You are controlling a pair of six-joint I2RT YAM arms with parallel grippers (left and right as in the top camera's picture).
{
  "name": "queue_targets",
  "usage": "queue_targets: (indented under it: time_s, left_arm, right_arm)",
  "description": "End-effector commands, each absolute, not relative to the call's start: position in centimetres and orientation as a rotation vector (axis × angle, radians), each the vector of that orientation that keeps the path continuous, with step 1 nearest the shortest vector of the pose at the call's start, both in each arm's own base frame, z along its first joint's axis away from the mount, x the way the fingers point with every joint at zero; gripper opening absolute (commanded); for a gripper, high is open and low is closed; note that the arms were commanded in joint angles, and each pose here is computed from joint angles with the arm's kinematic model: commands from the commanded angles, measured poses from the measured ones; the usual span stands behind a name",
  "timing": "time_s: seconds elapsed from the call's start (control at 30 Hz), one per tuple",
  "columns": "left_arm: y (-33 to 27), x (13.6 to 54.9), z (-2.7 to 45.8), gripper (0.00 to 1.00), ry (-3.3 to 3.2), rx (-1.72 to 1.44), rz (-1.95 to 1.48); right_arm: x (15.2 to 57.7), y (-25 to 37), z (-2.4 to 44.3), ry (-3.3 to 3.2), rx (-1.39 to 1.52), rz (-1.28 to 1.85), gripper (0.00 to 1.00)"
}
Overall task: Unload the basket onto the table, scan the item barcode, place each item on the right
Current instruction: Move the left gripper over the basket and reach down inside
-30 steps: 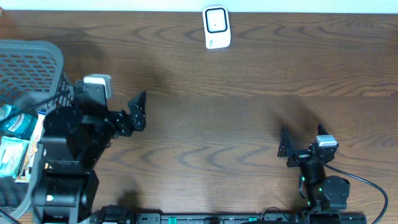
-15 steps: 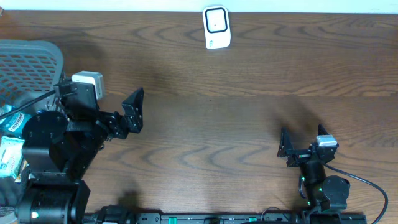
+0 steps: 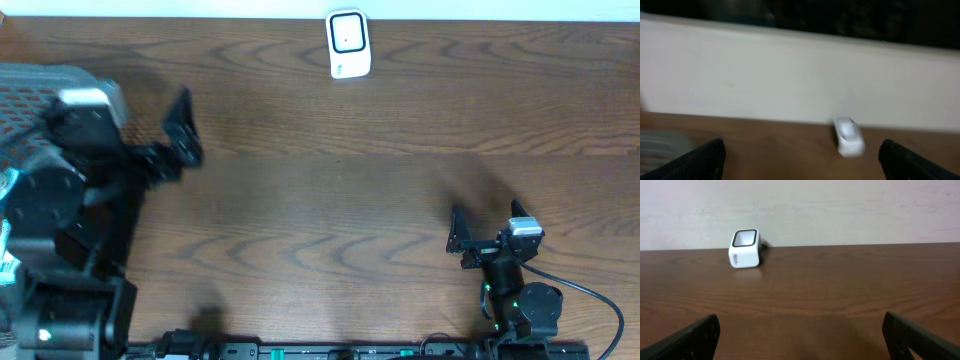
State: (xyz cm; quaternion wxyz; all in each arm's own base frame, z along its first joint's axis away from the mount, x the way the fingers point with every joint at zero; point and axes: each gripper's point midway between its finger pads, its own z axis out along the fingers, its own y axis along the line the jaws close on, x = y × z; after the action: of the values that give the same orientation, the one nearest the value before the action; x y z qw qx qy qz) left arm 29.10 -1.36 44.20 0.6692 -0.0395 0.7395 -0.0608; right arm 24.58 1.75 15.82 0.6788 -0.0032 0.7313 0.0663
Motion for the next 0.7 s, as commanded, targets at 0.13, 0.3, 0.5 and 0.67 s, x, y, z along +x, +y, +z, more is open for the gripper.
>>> queue_targets:
  time_s: [0.13, 0.3, 0.5, 0.67]
  left_arm:
    - [8.1, 27.5, 50.8, 0.98, 1.505, -0.555, 0.291]
    - [13.4, 24.2, 51.2, 0.98, 1.410, -0.910, 0.590]
    - [17.2, 23.6, 48.6, 0.98, 1.358, -1.126, 0.652]
    - [21.4, 23.4, 43.9, 0.98, 1.391, -1.349, 0.556]
  right_arm:
    - [24.6, 1.7, 15.7, 1.646, -0.017, 0.138, 0.99]
    - [24.6, 1.7, 15.7, 1.646, -0.017, 0.138, 0.99]
    - [24.6, 1.7, 15.7, 1.646, -0.017, 0.138, 0.99]
    - [24.6, 1.7, 15.7, 1.646, -0.017, 0.138, 0.99]
